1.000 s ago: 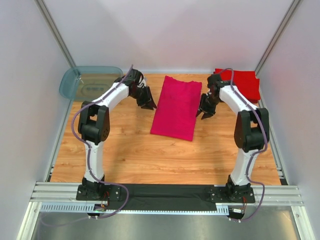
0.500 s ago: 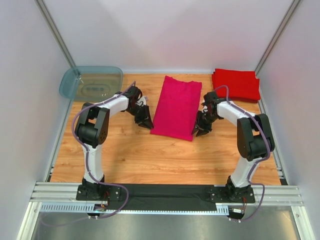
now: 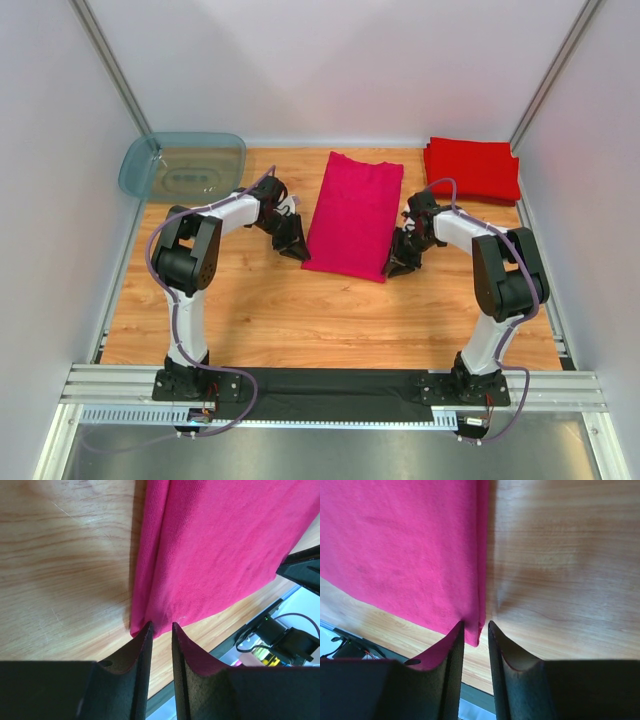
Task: Fold and stack the t-shirts
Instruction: Fold the tshirt
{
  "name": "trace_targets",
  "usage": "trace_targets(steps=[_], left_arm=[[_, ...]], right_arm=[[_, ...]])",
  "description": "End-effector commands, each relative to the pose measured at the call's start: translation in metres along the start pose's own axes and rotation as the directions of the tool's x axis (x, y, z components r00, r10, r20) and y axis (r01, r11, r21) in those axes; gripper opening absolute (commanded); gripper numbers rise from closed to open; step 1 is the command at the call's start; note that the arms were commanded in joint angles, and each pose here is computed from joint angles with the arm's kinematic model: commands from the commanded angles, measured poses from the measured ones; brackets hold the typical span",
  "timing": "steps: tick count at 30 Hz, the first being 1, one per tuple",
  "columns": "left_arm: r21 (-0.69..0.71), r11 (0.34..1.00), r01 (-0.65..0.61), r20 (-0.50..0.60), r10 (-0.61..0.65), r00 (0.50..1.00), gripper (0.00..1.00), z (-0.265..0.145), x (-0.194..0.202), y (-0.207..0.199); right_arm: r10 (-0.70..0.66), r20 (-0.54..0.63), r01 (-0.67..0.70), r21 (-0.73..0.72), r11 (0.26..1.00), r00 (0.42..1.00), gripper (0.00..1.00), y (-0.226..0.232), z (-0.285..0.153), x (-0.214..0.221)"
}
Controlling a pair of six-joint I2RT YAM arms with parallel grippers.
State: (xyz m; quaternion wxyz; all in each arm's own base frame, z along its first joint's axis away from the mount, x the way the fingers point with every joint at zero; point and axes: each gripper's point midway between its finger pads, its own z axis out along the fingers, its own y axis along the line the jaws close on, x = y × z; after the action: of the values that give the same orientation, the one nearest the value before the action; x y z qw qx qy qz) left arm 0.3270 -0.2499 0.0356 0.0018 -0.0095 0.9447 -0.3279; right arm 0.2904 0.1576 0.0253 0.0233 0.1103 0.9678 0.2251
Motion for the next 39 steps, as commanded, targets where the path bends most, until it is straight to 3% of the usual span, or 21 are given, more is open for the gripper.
trace_targets(steps=[1, 3, 6, 8, 9, 13, 31, 39], left_arm=[[0.042, 0.997, -0.063, 0.043, 0.061, 0.997, 0.28, -0.011, -0.008, -0.019], [0.049, 0.997, -0.062, 0.042, 0.06, 0.997, 0.25, -0.011, -0.007, -0.021], [0.054, 0.997, -0.06, 0.039, 0.058, 0.998, 0.13, -0.011, -0.006, -0.023], [0.052, 0.997, -0.056, 0.039, 0.054, 0.998, 0.0, -0.01, -0.004, -0.024], [0.053, 0.997, -0.055, 0.036, 0.053, 0.998, 0.0, -0.011, -0.003, -0.024], [0.041, 0.998, -0.048, 0.05, 0.046, 0.998, 0.0, -0.017, 0.004, -0.025], [-0.011, 1.0, -0.028, -0.032, 0.028, 0.999, 0.0, 0.001, 0.068, -0.009], [-0.022, 1.0, -0.02, 0.001, 0.02, 1.0, 0.0, -0.008, 0.075, -0.012]], right_arm=[[-0.035, 0.034, 0.037, -0.057, 0.998, 0.999, 0.26, 0.011, -0.002, -0.006], [-0.032, 0.029, 0.034, -0.066, 0.997, 0.999, 0.26, 0.011, -0.001, -0.004], [-0.026, 0.017, 0.028, -0.075, 0.997, 1.0, 0.25, 0.01, 0.003, -0.002], [-0.025, 0.011, 0.026, -0.077, 0.997, 1.0, 0.16, 0.01, 0.004, 0.0], [-0.028, 0.007, 0.029, -0.077, 0.997, 1.0, 0.08, 0.009, 0.004, 0.001], [-0.04, 0.022, 0.042, -0.075, 0.996, 0.999, 0.0, 0.009, -0.002, 0.004], [-0.068, 0.033, 0.068, -0.019, 0.997, 0.997, 0.0, -0.016, -0.009, 0.035], [-0.098, 0.112, 0.107, -0.074, 0.992, 0.989, 0.0, -0.007, -0.025, 0.039]])
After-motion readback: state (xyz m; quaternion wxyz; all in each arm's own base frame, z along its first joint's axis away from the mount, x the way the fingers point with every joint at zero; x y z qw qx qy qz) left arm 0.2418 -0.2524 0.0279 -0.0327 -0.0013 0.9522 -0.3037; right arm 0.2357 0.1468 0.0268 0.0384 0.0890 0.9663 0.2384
